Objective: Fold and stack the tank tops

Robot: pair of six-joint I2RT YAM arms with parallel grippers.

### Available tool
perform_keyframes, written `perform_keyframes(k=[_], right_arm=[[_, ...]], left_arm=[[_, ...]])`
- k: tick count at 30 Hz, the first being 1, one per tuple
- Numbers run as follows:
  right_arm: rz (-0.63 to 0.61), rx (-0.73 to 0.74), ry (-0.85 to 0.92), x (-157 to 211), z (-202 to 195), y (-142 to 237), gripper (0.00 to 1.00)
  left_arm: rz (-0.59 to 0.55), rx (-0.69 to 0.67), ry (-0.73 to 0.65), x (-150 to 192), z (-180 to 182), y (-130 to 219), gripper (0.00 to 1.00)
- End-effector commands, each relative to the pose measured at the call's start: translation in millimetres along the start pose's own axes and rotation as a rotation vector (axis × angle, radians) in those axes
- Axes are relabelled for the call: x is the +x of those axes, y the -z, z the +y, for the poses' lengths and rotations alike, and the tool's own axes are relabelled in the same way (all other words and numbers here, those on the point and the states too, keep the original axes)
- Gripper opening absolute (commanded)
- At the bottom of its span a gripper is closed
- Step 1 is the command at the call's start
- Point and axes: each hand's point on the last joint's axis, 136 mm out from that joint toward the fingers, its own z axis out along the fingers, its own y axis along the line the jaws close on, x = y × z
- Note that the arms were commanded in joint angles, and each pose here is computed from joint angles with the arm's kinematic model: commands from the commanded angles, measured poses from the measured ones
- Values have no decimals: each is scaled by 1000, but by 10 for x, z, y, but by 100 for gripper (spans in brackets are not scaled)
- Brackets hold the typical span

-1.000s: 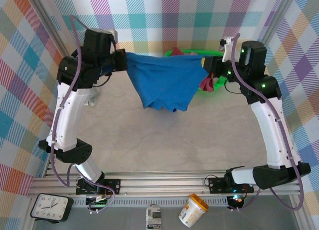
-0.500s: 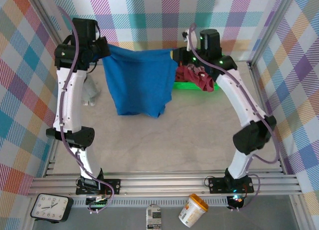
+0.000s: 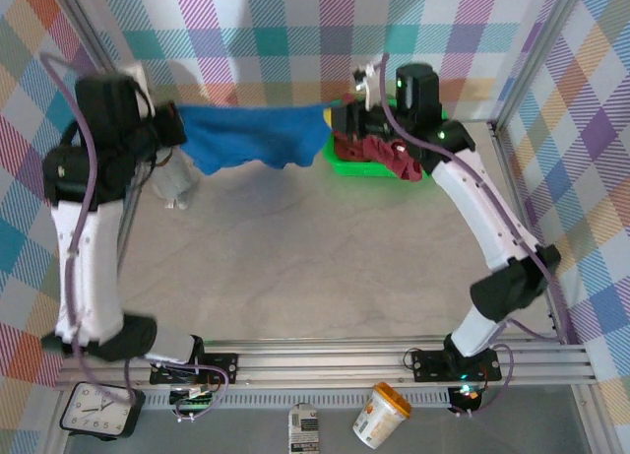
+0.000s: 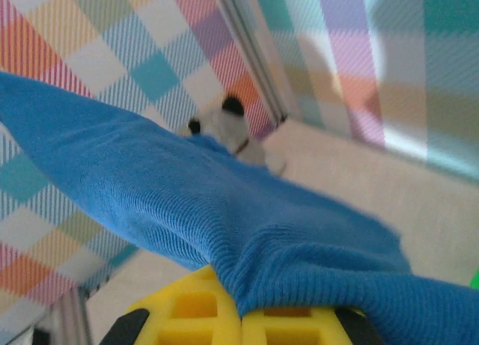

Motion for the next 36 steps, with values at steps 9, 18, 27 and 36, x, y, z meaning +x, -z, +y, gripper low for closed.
perform_keyframes(k=[9,18,27,36], right_arm=[[491,139,-388,2744,-545,190,0],[637,277,-485,3337,-758,442,3],[723,241,-571,3635,-660,539,19],[726,506,-659,3848,-886,983,44]], left_arm=[[585,213,271,3203,-269,-500,0],[760,137,194,4166,-391,-336,0],[897,-184,58,4602,221,-132,0],[846,-286,65,4558,422,-143,0]])
